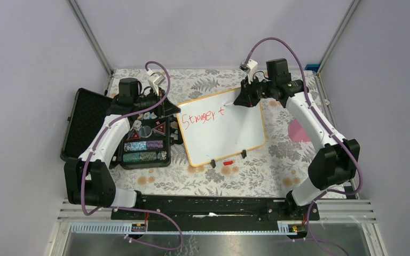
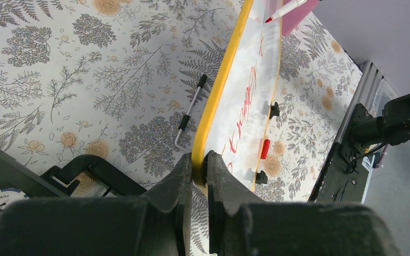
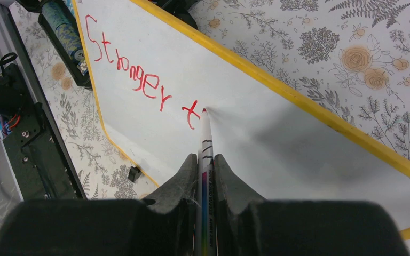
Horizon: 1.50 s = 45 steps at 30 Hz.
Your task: Write a sentence on the whiteboard
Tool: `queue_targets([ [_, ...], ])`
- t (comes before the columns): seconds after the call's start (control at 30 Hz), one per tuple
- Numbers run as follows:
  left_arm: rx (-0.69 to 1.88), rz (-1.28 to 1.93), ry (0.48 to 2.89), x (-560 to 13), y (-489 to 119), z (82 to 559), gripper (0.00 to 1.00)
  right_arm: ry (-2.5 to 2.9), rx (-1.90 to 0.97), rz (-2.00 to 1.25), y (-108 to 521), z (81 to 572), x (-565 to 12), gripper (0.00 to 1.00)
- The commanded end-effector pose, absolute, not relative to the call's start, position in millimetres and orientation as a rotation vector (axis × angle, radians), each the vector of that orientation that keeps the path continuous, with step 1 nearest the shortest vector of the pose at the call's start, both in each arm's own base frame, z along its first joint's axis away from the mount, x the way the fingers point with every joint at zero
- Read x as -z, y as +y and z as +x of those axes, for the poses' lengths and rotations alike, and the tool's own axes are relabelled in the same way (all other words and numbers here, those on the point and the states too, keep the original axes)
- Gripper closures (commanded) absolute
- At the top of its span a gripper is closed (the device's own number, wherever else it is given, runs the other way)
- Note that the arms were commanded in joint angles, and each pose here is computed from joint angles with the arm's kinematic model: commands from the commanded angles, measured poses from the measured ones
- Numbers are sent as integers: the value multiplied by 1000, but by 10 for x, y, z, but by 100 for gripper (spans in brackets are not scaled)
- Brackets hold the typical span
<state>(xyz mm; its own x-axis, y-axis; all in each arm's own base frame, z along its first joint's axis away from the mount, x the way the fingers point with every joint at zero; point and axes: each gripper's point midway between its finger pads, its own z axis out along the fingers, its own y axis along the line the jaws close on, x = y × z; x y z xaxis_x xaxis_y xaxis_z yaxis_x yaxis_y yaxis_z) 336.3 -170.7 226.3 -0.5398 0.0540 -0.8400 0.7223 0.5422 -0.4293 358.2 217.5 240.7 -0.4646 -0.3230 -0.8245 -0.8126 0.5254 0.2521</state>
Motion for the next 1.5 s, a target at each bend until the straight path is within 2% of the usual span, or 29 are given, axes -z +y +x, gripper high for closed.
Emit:
queue_targets([
  [0.0, 1005, 696, 1956, -2184, -1768, 3290, 100, 1977, -802, -908, 2173, 3745, -2584, 100],
  [1.0, 1000, 694, 1965, -2146, -1762, 3301, 100, 2049, -847, -925, 2139, 3530, -2218, 100],
  [1.47, 1004, 694, 1966, -2145, -1765, 3302, 100, 2025, -867, -928, 2144, 3444, -2284, 100],
])
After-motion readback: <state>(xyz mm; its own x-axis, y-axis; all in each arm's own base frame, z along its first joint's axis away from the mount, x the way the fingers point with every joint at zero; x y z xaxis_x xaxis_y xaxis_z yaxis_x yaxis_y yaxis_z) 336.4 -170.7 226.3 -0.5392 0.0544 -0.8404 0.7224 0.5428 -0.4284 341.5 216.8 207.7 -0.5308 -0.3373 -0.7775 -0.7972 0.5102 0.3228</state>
